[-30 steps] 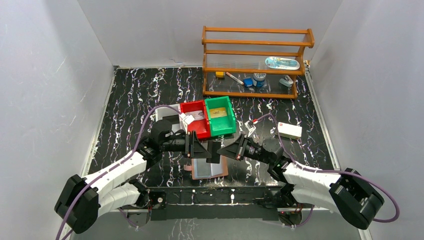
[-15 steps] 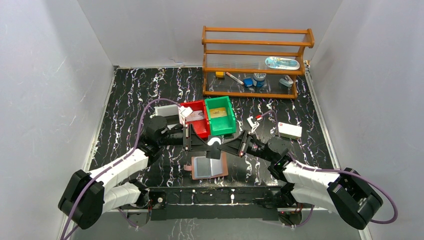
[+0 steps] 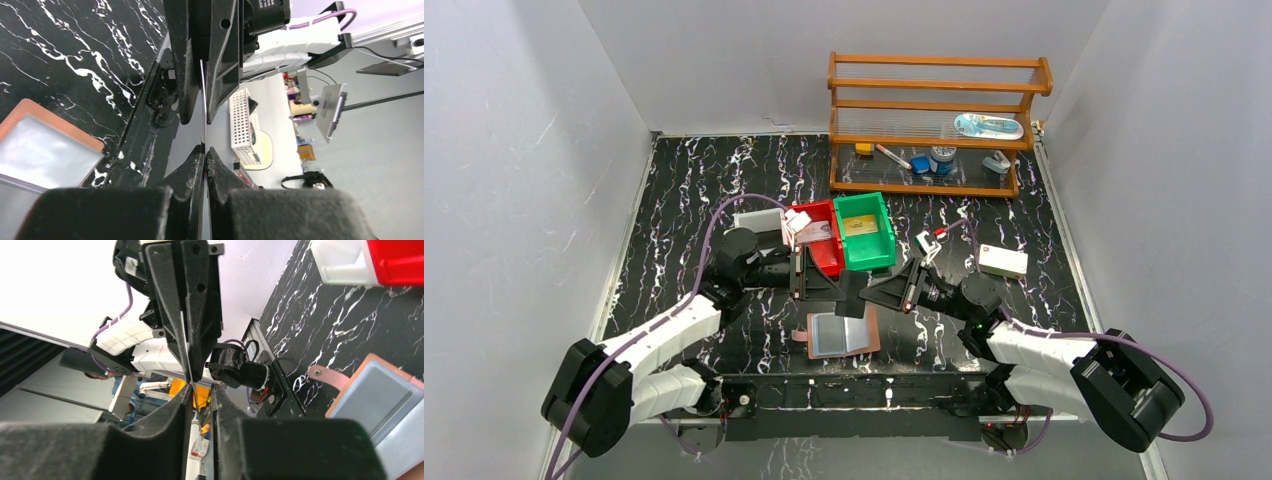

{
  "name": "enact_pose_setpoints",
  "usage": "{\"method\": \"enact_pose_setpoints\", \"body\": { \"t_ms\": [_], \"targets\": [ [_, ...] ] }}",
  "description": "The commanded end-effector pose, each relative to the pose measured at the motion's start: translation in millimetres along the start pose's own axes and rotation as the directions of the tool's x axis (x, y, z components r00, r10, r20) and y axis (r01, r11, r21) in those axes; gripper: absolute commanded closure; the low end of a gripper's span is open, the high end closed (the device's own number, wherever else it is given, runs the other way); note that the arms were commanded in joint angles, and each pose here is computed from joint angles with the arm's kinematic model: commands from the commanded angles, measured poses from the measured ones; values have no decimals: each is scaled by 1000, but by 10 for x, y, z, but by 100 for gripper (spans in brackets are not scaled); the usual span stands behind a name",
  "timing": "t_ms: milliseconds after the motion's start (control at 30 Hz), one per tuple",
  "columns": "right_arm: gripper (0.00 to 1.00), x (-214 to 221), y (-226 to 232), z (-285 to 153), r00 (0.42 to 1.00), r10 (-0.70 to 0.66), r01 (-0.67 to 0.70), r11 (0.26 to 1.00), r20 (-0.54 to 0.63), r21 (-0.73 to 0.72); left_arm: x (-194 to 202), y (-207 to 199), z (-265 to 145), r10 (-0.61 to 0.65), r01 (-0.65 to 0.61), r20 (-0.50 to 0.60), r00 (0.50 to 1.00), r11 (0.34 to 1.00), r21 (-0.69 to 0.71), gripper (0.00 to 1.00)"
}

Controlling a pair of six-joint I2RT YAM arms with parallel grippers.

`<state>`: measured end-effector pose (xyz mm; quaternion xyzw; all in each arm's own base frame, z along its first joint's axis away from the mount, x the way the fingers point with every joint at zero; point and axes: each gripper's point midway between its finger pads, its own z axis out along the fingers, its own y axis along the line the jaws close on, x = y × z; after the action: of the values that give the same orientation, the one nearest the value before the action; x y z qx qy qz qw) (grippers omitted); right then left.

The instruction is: Take the credit cards out of the card holder

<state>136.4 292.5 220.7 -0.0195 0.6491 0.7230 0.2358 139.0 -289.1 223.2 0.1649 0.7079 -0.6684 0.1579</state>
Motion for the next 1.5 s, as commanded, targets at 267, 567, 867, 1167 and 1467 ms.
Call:
{"method": "enact_pose_setpoints", "body": {
  "t_ms": [267, 567, 867, 1167, 1467],
  "targets": [
    [37, -72, -415, -158, 993, 88, -101, 981, 82, 165, -133, 339, -232, 153, -153, -29, 988, 908, -389, 100],
    [27, -213, -672, -312, 989, -36, -21, 927, 145, 374, -540, 815, -818, 286, -227, -69, 956, 566, -792, 100],
    [22, -443, -556, -386, 967, -192, 94, 883, 170, 460, -799, 964, -1154, 379, -347, -214, 900, 326, -879, 100],
    [19, -478, -649, -516, 954, -266, 150, 823, 139, 547, -864, 1156, -1279, 402, -521, -419, 814, 189, -832, 100],
    [18, -543, -508, -504, 948, -287, 169, 819, 137, 548, -1115, 1183, -1552, 412, -713, -669, 619, -63, -699, 100]
  ]
}}
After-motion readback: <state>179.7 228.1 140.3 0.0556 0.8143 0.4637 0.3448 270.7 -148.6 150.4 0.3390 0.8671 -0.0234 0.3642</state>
